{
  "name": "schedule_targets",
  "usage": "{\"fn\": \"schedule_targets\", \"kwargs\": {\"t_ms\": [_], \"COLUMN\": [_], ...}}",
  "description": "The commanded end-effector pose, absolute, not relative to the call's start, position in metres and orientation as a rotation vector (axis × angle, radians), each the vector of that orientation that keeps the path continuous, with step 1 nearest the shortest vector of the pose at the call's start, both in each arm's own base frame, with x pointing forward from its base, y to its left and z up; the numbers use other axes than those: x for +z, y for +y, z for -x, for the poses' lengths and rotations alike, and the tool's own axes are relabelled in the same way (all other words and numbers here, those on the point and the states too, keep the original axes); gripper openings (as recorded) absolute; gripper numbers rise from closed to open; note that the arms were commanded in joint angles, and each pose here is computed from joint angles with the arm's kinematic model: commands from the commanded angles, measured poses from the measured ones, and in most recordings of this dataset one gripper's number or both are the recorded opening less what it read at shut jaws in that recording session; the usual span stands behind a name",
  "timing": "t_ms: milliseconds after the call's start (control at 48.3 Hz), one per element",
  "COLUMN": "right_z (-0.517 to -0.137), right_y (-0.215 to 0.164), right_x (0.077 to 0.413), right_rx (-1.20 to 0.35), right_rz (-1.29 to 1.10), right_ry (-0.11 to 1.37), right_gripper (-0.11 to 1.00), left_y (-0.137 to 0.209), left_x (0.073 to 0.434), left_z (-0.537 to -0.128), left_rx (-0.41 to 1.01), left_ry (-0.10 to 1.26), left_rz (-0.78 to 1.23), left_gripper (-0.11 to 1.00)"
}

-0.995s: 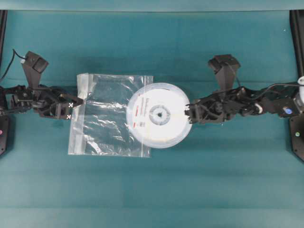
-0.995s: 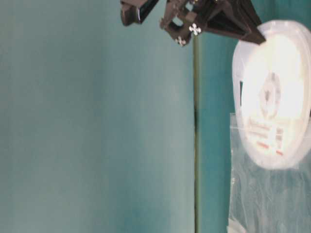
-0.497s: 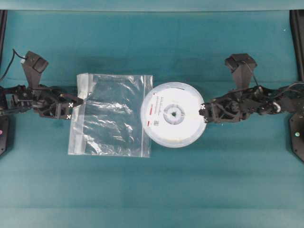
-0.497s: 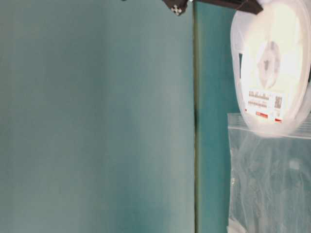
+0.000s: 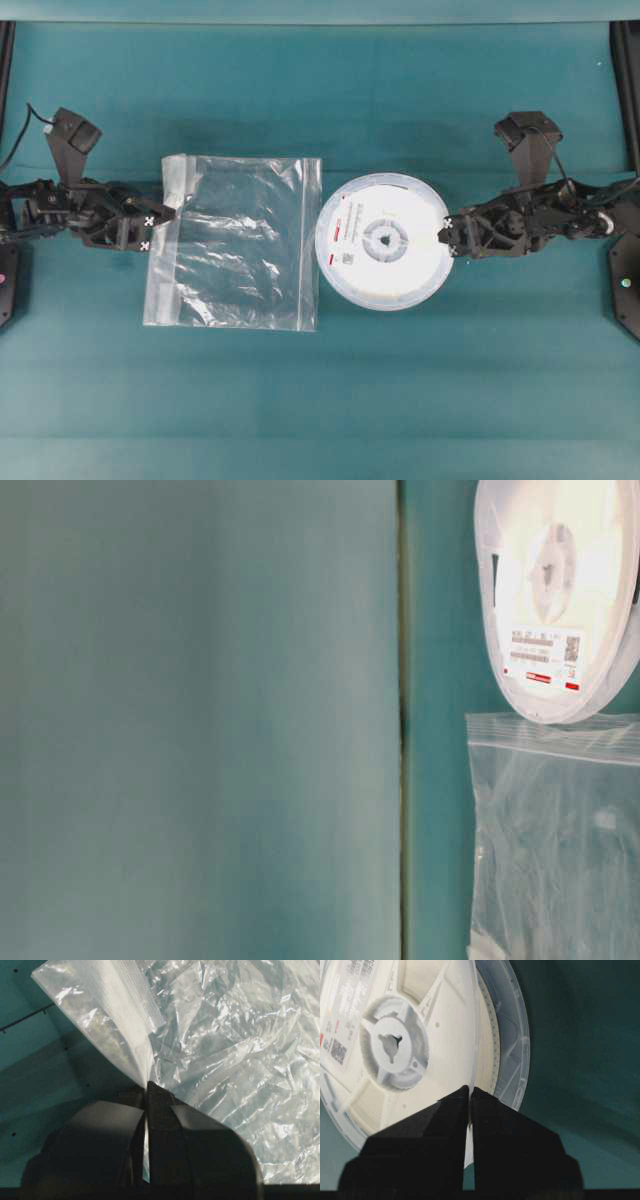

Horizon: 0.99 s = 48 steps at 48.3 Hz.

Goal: Take out the reel from the clear zip bag.
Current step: 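Pull the reel rightward out of the bag while the left gripper holds it, then set the reel down on the table right of the bag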

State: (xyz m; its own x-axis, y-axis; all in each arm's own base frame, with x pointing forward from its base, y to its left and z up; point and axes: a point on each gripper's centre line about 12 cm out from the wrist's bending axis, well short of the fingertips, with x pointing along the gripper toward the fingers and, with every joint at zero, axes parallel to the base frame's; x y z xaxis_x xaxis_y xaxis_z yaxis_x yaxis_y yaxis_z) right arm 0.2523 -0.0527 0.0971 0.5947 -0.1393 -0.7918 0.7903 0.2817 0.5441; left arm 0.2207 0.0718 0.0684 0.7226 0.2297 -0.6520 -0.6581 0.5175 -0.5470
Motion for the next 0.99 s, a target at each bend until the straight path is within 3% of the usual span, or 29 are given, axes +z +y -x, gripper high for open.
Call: {"fn": "schedule_targets", "kwargs": {"t_ms": [0, 974], "right_z": [-0.250, -0.236], "right_y": [-0.054, -0.054], "right_x": [0.101, 0.104], "right_rx": [-0.696, -0.703], "right_rz": [-1.128, -1.142], "right_ry": [0.689, 0.672], "right_gripper": [0.01, 0.01], "left_y": [0.071, 0.071], "left_x": [0.069, 0.068], "left_z": [-0.222, -0.223], "left_rx": [0.558, 0.566], "left_ry": [0.549, 0.566], "left_rz": [0.872, 0.874], "left_gripper": [-0.01, -0.01]}}
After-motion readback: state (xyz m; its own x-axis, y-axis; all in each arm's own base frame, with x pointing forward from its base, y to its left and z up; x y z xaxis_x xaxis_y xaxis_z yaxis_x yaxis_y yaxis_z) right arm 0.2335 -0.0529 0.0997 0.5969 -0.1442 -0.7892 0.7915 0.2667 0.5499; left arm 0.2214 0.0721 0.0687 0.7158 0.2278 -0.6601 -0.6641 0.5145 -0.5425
